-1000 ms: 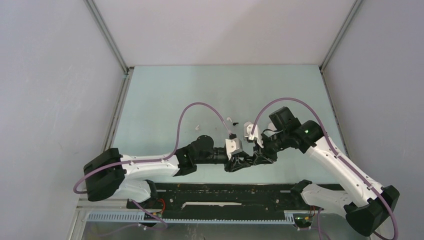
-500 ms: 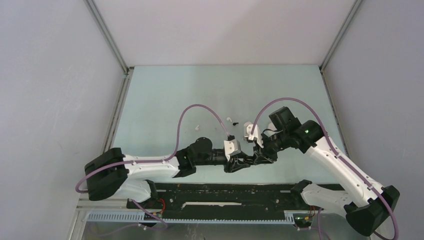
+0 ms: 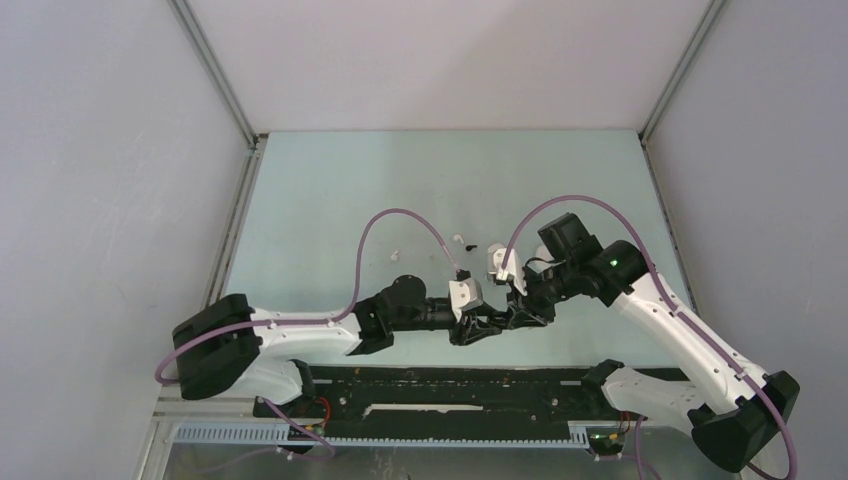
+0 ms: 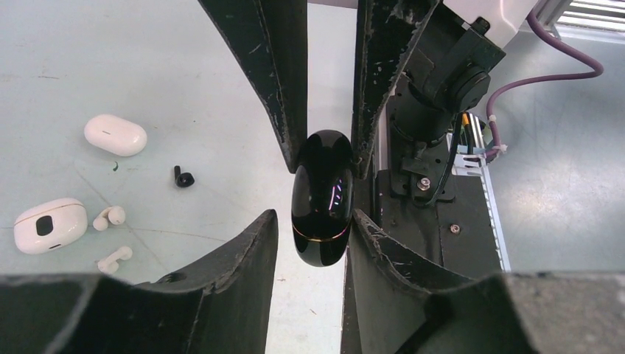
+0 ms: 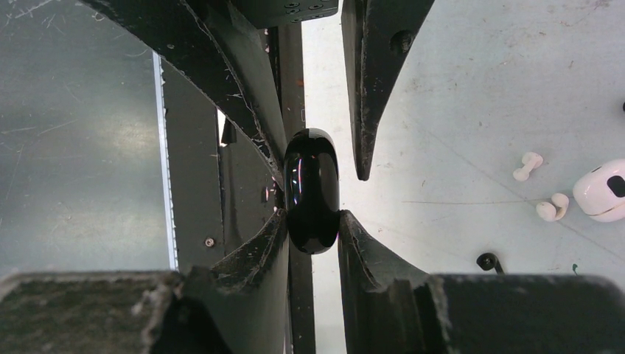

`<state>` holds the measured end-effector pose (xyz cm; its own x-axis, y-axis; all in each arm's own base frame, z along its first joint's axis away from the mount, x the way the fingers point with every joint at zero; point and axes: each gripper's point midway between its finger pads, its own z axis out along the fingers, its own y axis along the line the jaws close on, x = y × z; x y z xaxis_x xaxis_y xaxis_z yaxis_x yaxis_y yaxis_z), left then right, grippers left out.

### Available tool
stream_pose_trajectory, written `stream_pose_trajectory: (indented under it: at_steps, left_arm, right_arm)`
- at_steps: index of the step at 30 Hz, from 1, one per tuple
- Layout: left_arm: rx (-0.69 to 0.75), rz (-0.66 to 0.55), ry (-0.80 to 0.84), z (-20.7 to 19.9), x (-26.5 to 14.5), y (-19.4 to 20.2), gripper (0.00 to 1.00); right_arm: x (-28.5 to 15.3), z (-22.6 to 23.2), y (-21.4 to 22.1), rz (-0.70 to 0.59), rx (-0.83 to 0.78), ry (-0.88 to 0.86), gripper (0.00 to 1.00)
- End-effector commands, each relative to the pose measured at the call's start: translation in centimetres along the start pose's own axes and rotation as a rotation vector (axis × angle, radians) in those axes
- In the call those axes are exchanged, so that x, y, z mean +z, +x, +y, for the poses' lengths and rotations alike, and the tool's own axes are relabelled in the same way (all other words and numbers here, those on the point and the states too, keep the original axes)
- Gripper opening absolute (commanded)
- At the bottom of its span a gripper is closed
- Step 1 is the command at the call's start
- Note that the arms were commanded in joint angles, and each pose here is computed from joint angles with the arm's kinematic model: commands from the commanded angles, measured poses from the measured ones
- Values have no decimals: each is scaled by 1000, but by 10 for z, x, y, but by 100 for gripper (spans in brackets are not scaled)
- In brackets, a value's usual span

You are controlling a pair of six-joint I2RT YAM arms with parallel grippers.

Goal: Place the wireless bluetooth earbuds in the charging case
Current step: Open the charging case.

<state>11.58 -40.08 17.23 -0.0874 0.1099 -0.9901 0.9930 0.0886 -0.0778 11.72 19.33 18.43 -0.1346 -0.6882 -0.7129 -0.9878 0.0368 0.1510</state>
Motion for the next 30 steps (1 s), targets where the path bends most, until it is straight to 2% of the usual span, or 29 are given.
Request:
stream_pose_trajectory:
  at_steps: [1, 12, 18, 25, 30]
  left_arm:
    - [-4, -21, -6, 0, 1, -2, 46]
    - [-13, -24, -2, -1, 1, -1, 36]
    - [-10, -31, -5, -1, 0, 0, 40]
    - [-9, -38, -8, -1, -1, 0, 34]
    - [-14, -56, -8, -1, 0, -5, 39]
  right_arm:
    - [-10, 0, -14, -33, -29, 25, 6]
    - [-10, -1, -13, -29, -23, 28, 6]
    - [-10, -2, -14, -35, -13, 28, 6]
    - [-9, -2, -14, -36, -2, 20, 7]
    - [-8, -2, -14, -35, 7, 16, 7]
